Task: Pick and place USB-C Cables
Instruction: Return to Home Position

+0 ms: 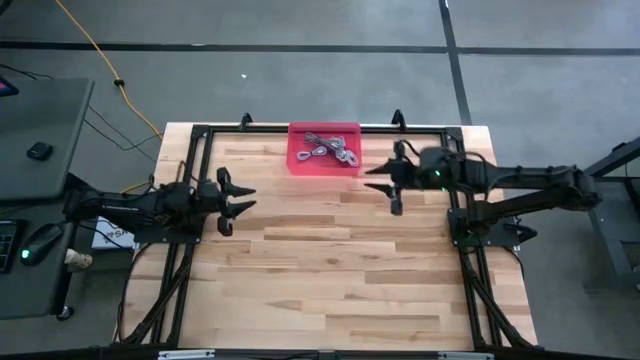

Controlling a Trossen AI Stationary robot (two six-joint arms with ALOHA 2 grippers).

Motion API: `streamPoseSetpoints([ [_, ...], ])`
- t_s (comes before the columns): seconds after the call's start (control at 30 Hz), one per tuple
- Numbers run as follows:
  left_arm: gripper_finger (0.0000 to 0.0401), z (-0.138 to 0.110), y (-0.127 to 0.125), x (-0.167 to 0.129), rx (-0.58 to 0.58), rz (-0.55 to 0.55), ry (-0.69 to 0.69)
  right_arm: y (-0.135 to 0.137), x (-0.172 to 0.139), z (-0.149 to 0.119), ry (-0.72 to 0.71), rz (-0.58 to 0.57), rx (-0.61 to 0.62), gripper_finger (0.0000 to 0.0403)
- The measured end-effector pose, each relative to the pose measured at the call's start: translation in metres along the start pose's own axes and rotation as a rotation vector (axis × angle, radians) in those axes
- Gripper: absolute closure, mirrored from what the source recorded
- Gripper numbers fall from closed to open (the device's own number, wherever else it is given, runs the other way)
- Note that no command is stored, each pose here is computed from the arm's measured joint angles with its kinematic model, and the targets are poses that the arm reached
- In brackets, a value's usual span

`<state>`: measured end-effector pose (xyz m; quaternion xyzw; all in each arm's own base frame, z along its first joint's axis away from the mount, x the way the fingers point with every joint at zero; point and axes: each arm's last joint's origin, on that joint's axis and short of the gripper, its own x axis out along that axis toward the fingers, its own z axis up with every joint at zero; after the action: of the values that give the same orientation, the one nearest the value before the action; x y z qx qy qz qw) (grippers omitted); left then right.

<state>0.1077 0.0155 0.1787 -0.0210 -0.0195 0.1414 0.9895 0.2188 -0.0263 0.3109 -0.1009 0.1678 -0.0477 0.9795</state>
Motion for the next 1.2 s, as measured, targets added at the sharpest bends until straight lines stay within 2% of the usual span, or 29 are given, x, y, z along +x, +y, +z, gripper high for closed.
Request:
streamPoseSetpoints([
  [0.2, 0.0268, -0.01, 0.001, -0.001, 0.045, 0.01, 0.106, 0.023, -0.011, -0.049, -0.046, -0.006, 0.047, 0.0275],
  [0.4, 0.0268, -0.011, 0.002, -0.001, 0.117, 0.05, 0.108, 0.038, -0.022, -0.097, -0.065, -0.02, 0.127, 0.0275],
  [0.6, 0.0268, -0.009, 0.003, -0.001, 0.122, 0.072, 0.106, 0.045, -0.033, -0.135, -0.099, -0.05, 0.203, 0.0275],
  [0.77, 0.0268, 0.008, 0.003, -0.005, 0.164, 0.08, 0.077, 0.048, -0.04, -0.152, -0.192, -0.056, 0.198, 0.0275],
  [0.87, 0.0268, 0.012, 0.004, -0.009, 0.168, 0.081, 0.111, 0.048, -0.043, -0.156, -0.207, -0.059, 0.187, 0.0275],
  [1.07, 0.0268, -0.001, 0.005, -0.013, 0.088, 0.085, 0.146, 0.048, -0.046, -0.161, -0.164, -0.053, 0.202, 0.0275],
  [1.2, 0.0268, -0.007, 0.005, -0.014, 0.078, 0.083, 0.141, 0.049, -0.046, -0.164, -0.148, -0.045, 0.221, 0.0275],
])
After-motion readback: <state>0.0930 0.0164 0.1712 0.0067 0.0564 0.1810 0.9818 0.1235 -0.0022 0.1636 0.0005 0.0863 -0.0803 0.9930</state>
